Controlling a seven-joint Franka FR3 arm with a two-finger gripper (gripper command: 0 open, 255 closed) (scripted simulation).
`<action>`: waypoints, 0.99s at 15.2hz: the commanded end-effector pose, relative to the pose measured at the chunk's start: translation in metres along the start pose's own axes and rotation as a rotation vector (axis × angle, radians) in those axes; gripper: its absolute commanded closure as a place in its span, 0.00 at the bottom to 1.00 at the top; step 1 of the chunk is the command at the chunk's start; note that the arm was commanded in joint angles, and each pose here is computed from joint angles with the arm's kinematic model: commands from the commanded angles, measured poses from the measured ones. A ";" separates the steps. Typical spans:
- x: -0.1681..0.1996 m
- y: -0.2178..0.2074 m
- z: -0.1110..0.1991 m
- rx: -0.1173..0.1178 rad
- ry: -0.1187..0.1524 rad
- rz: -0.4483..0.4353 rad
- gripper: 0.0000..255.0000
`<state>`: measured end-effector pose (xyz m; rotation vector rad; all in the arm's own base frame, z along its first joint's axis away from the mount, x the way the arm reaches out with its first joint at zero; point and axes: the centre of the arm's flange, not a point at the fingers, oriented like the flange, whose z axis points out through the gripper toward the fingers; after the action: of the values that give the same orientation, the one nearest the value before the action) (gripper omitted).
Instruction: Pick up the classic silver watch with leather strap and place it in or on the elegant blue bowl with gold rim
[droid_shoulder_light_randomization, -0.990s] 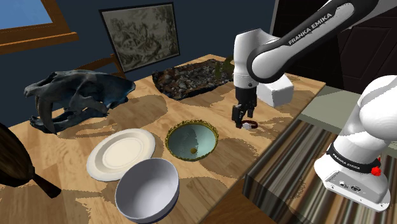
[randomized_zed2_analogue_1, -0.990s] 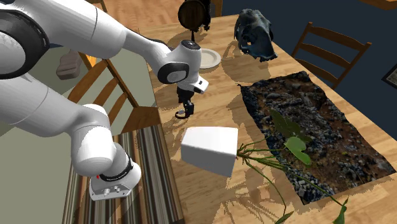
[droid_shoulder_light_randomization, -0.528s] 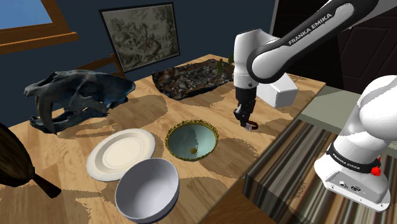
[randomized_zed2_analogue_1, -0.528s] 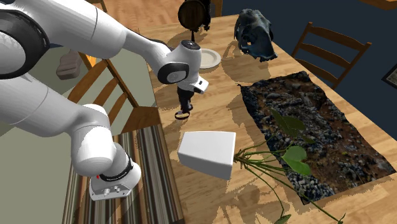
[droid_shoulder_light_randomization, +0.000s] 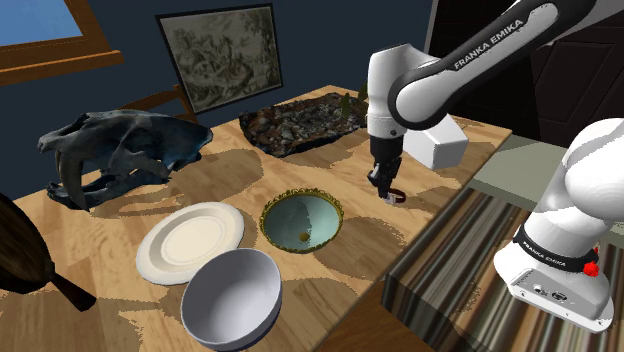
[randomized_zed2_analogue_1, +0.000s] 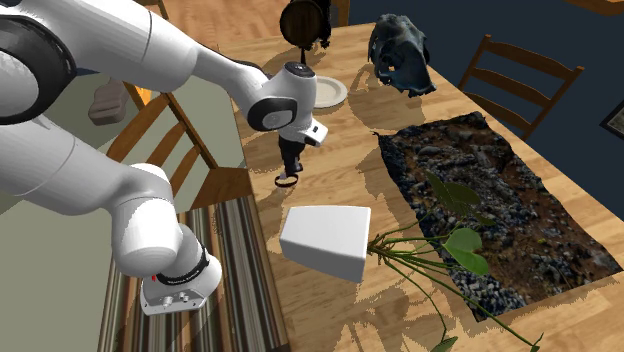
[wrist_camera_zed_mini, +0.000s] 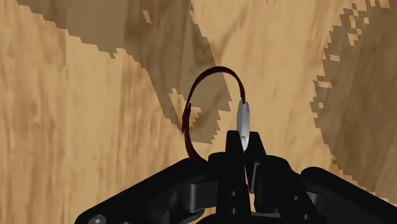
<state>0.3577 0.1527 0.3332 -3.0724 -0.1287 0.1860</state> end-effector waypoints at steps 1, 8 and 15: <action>-0.001 0.000 -0.008 0.000 0.000 0.000 1.00; -0.006 -0.003 -0.045 0.000 0.000 0.000 1.00; -0.010 -0.005 -0.081 0.000 0.000 0.000 1.00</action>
<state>0.3578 0.1527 0.4094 -3.0723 -0.1286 0.1852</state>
